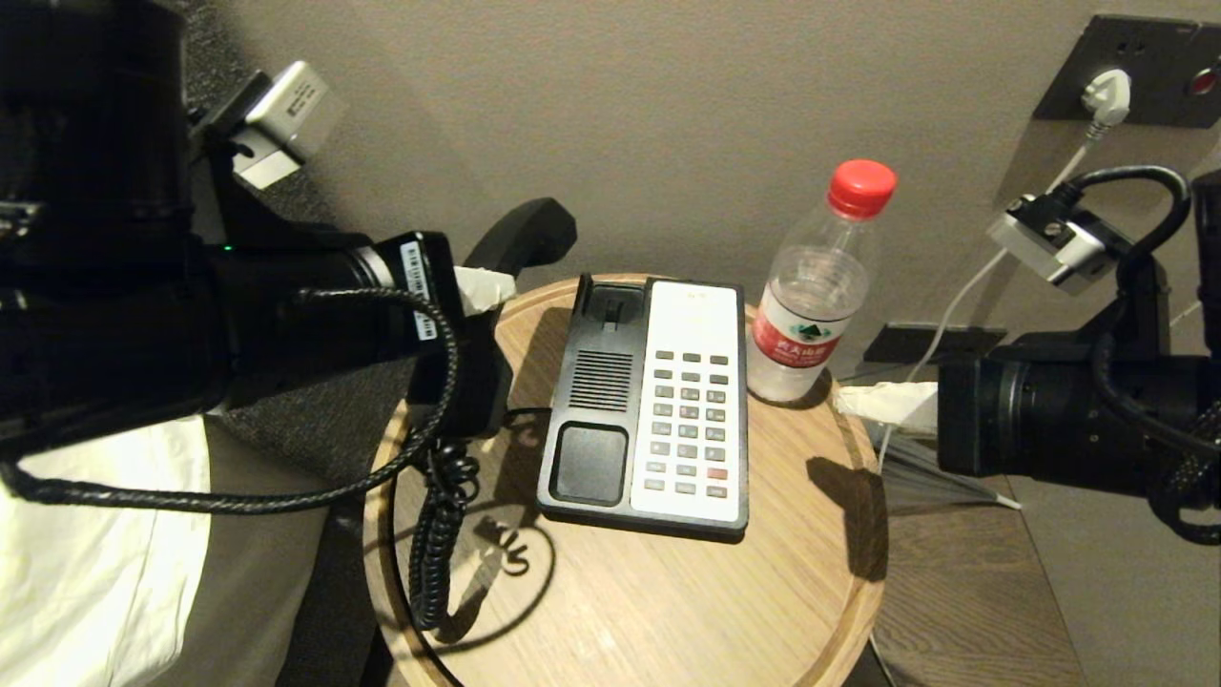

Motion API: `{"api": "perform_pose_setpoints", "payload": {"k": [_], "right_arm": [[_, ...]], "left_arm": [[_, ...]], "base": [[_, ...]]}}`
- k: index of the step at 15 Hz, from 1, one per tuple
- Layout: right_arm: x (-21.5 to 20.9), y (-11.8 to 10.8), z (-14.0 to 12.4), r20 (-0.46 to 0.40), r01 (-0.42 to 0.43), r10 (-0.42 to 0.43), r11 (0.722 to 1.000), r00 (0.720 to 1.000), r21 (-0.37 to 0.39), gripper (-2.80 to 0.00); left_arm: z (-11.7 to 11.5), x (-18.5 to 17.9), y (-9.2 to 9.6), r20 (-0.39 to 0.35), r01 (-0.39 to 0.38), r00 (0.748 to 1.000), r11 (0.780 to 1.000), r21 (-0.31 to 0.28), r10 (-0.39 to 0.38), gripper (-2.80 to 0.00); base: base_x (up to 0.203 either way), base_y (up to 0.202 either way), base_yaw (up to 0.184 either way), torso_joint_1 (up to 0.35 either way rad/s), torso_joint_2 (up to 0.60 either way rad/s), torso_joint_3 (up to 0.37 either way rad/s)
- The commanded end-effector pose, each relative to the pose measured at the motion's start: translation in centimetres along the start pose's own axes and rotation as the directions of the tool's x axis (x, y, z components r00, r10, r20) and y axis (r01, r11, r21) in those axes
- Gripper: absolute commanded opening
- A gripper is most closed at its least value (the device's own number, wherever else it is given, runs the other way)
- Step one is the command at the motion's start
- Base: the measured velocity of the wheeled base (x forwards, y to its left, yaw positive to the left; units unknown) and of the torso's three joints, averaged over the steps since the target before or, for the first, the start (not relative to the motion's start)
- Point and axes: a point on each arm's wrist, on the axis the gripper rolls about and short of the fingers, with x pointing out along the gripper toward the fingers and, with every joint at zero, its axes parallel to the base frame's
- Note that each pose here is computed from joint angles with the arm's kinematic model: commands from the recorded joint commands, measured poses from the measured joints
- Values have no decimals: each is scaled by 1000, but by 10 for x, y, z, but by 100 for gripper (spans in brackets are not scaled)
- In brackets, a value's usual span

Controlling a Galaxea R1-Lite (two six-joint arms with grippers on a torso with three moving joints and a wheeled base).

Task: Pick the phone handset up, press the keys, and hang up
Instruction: Put the handset back

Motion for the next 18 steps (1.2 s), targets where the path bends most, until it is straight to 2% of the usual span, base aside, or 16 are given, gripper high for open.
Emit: {"api": "perform_pose_setpoints", "payload": {"k": [1,4,7,9,11,18], "right_arm": [[-1,-1,1,5,4,-4,1000,1000,6,-280],[1,-7,1,4,31,-31,999,1000,16,-280],[2,-9,0,2,39,-39,999,999,19,-280],[3,-10,-1,-6,38,-38,999,999,19,-280],[-1,-10,0,5,31,-31,999,1000,20,-280],[0,-10,-1,1,32,-33,999,999,20,-280]], "left_arm": [[-5,19,-16,-26,6,1000,1000,17,-6,-280],[-13,23,-26,-53,32,998,999,33,-30,-280],[-17,28,-28,-67,27,997,999,39,-24,-280],[-21,42,-30,-75,-18,997,999,52,22,-280],[-20,48,-32,-50,-64,996,996,56,67,-280],[-21,52,-35,-58,-58,996,997,60,61,-280]], "base": [[0,0,0,0,0,0],[0,0,0,0,0,0],[0,0,0,0,0,0],[0,0,0,0,0,0],[0,0,0,0,0,0],[0,0,0,0,0,0]]}}
